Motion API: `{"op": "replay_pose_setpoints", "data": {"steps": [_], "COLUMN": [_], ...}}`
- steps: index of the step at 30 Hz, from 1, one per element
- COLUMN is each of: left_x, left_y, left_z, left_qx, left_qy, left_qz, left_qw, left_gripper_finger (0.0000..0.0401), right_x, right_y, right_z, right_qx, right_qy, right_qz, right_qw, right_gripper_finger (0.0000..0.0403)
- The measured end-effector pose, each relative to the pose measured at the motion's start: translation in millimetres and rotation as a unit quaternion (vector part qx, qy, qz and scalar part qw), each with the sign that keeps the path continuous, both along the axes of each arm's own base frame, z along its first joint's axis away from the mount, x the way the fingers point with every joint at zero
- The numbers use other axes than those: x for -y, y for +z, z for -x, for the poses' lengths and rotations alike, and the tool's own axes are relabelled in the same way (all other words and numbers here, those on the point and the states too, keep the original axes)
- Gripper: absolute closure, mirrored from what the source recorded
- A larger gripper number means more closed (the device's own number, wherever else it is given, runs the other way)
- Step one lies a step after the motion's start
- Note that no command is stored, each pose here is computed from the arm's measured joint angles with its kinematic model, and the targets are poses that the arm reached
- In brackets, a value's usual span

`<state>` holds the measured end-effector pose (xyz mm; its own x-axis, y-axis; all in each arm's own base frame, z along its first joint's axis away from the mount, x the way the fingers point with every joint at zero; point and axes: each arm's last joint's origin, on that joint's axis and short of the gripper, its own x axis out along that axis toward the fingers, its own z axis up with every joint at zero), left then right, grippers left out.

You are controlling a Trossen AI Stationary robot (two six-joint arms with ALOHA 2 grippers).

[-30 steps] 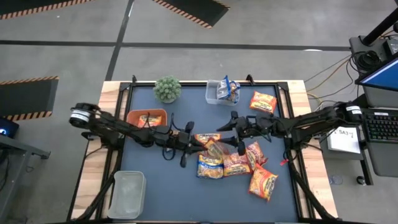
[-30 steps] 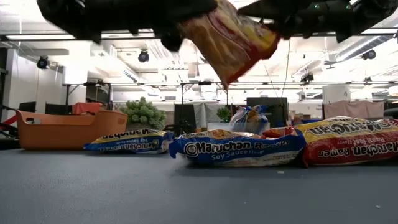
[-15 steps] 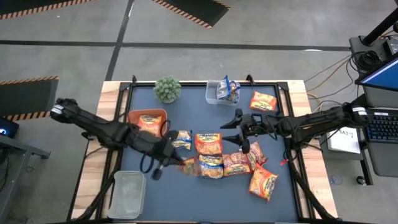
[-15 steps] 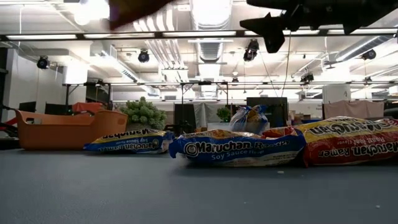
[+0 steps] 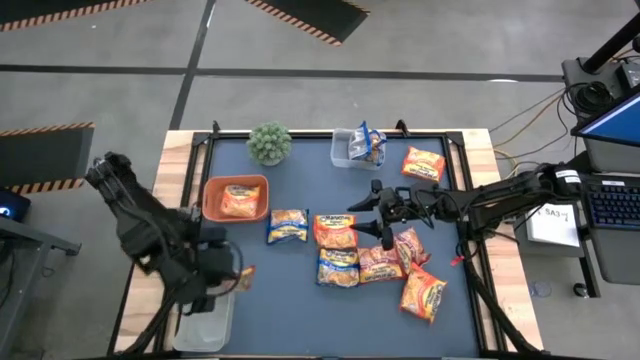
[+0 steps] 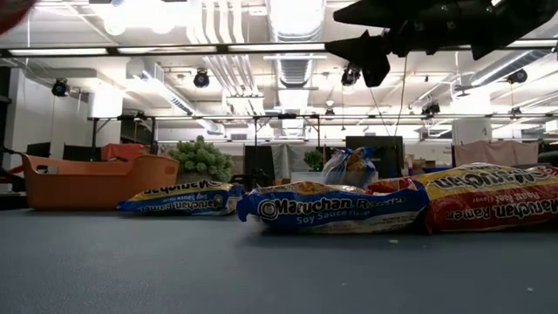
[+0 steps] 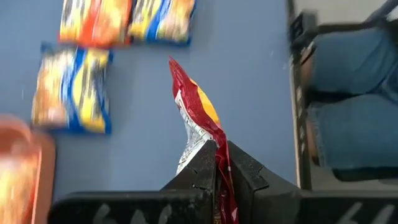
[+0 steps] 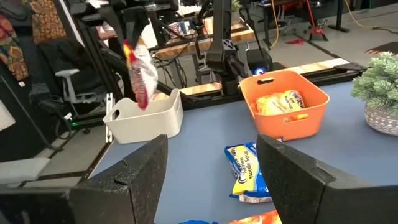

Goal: Sort Maruchan noodles
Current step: Put the red noodle pack into the gray bin

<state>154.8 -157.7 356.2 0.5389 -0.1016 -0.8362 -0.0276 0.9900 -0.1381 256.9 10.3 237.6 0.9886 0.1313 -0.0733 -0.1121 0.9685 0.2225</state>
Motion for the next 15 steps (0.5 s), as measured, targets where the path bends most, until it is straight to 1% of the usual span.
{"op": "replay_pose_setpoints", "data": {"steps": [4, 8, 15], "left_x": [8, 16, 23], "left_y": [-8, -22, -56], "left_z": [20, 34, 54], "left_qx": [-0.011, -0.017, -0.052], "left_qy": [0.023, 0.019, 0.018], "left_qz": [-0.021, -0.039, -0.062], "left_qw": [0.999, 0.999, 0.997], "left_gripper_finger": [0.04, 0.04, 0.04], "right_x": [0, 0, 0], "right_y": [-1, -1, -1], "right_z": [-1, -1, -1], "right_qx": [0.0, 0.002, 0.002], "right_qy": [0.0, 0.0, 0.0], "right_qz": [0.0, 0.0, 0.0], "right_qw": [1.0, 1.0, 1.0], "right_gripper_finger": [0.017, 0.0167, 0.0166]}}
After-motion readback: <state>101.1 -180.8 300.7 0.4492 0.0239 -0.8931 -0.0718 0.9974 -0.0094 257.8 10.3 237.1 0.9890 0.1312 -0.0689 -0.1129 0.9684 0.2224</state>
